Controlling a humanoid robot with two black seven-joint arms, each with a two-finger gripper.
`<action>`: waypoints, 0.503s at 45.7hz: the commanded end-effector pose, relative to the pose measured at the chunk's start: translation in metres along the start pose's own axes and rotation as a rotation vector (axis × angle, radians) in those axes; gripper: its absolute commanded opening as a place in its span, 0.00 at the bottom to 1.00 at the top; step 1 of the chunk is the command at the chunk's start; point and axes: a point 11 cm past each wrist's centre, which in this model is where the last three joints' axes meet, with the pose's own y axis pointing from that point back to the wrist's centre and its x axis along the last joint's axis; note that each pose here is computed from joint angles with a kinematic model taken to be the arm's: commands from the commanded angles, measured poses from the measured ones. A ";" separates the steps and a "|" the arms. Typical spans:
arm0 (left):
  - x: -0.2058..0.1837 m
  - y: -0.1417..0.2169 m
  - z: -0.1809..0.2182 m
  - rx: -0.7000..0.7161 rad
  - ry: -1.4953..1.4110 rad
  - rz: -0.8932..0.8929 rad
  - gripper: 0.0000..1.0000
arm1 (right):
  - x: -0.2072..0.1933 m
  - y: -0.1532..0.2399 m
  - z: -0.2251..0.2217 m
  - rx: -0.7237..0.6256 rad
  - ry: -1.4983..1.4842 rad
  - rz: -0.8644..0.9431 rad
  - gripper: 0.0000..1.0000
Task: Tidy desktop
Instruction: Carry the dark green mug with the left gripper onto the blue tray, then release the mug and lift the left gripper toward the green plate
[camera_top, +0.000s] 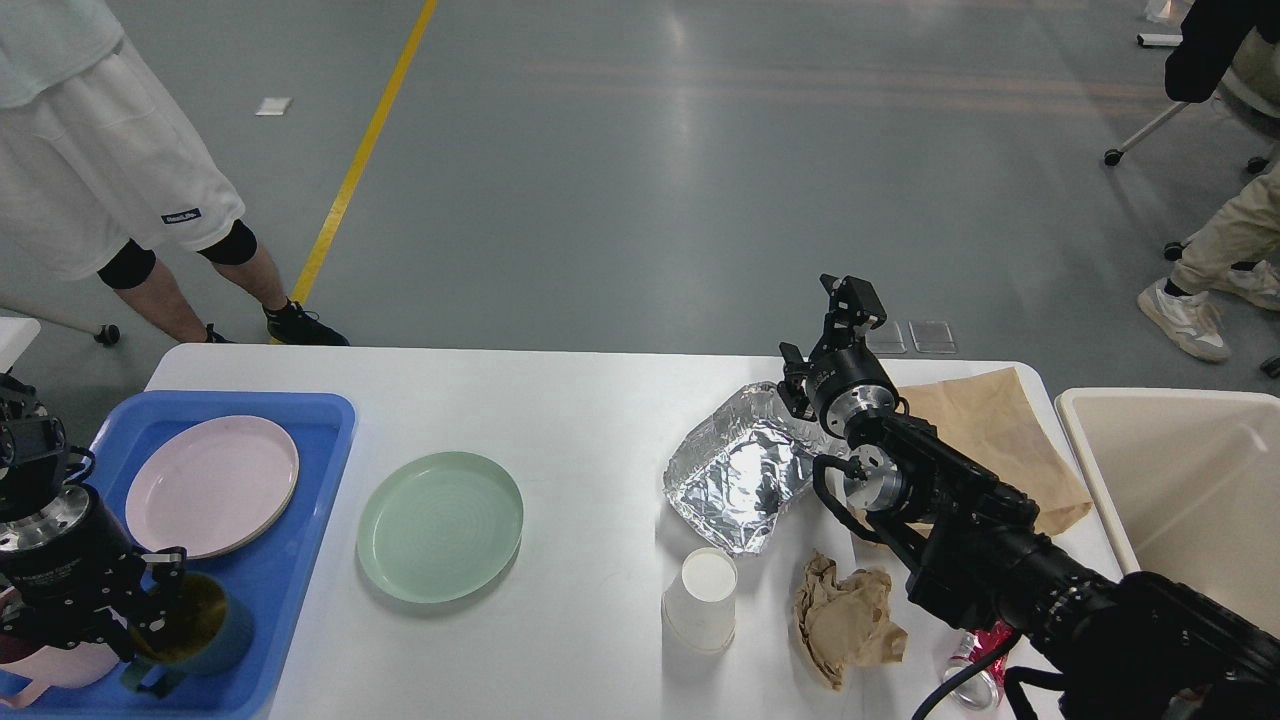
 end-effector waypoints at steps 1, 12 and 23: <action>0.000 0.000 0.001 -0.008 0.000 0.000 0.38 | 0.000 0.000 0.000 0.000 -0.001 0.001 1.00; 0.006 0.013 0.006 -0.018 -0.006 0.029 0.71 | 0.000 0.000 0.000 0.000 0.001 0.000 1.00; 0.020 0.047 0.025 -0.056 -0.033 0.104 0.87 | 0.000 0.000 0.000 0.000 0.001 0.000 1.00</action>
